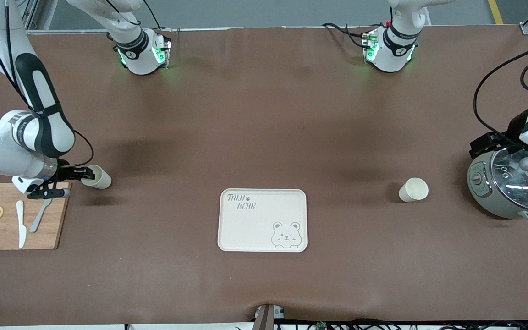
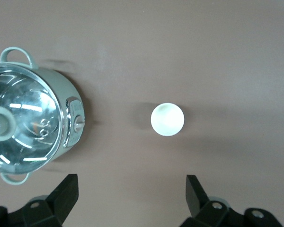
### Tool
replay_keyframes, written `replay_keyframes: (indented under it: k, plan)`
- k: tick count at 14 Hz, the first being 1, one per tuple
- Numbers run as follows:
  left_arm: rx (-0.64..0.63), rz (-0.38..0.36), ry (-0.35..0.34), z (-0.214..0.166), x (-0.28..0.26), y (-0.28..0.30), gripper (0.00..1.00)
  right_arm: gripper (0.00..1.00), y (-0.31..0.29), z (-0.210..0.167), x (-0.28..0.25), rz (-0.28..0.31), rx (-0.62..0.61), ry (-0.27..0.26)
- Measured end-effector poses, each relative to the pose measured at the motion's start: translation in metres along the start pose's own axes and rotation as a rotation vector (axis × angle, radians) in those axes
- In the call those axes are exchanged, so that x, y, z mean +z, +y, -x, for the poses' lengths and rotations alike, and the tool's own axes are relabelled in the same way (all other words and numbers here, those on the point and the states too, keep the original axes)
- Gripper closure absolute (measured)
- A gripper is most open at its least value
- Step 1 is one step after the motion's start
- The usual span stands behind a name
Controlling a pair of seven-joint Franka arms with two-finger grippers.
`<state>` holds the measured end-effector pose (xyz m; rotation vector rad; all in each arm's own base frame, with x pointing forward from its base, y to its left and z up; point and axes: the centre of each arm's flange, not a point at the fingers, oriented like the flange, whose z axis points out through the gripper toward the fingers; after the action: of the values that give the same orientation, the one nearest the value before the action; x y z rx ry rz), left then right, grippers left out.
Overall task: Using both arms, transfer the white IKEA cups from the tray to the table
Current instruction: 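Open both grippers and lift them away from the cups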
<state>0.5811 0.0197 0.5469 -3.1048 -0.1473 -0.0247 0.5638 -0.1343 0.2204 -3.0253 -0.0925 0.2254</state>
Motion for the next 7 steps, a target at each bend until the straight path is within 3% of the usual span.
replay_keyframes:
  k: [4, 7]
  plan:
    - [0.004, -0.003, 0.000, 0.009, -0.024, 0.002, 0.00, 0.02, 0.000, -0.016, -0.041, -0.033, -0.037, -0.044]
    - [0.008, -0.007, 0.002, 0.021, -0.042, 0.005, 0.00, 0.00, -0.007, -0.034, -0.099, -0.051, -0.062, -0.056]
